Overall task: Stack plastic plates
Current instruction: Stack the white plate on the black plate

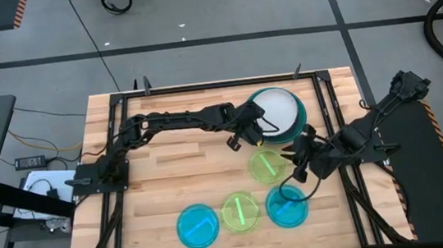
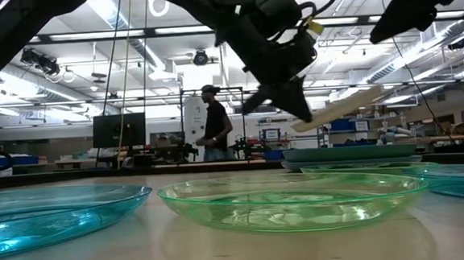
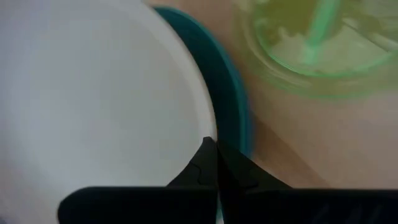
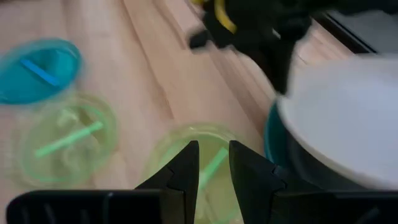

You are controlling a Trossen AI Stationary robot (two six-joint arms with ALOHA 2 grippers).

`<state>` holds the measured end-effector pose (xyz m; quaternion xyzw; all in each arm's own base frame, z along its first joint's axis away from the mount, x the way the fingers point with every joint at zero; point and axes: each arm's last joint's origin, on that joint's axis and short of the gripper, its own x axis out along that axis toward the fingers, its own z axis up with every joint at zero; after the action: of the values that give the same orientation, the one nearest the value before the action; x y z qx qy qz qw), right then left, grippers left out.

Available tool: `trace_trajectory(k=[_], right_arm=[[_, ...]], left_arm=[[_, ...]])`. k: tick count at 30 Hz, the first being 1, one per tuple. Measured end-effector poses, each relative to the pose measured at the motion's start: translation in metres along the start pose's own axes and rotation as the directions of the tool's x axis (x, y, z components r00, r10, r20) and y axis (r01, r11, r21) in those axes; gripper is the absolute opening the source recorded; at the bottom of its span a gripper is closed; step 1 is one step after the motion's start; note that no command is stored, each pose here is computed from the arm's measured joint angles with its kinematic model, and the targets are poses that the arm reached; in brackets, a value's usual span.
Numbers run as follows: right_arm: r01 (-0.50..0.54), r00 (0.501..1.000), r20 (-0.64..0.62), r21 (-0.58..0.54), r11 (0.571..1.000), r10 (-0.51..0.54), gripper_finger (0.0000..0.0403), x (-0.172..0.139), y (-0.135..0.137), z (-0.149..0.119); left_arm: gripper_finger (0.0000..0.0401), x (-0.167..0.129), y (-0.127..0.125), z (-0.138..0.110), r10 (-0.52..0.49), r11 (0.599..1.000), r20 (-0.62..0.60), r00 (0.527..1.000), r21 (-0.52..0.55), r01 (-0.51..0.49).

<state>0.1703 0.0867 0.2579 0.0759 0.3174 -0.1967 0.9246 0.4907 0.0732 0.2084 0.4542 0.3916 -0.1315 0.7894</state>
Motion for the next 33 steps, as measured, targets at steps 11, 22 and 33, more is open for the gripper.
trace_trajectory(k=[11,22,33], right_arm=[[-0.02,0.995,0.093,0.028,0.999,0.017,0.0098,-0.012,-0.001,0.005],[-0.018,0.995,0.097,0.013,1.0,0.016,0.0098,-0.012,-0.001,0.005],[-0.018,0.995,0.098,-0.009,1.0,0.019,0.0098,-0.012,-0.001,0.005]], left_arm=[[0.0006,0.028,0.0,-0.002,0.09,0.995,0.048,0.995,-0.039,-0.088],[0.0008,0.049,-0.01,-0.005,0.087,0.977,0.042,0.995,-0.196,-0.077],[0.0011,0.049,-0.012,-0.006,0.074,0.967,0.024,0.997,-0.247,-0.065]])
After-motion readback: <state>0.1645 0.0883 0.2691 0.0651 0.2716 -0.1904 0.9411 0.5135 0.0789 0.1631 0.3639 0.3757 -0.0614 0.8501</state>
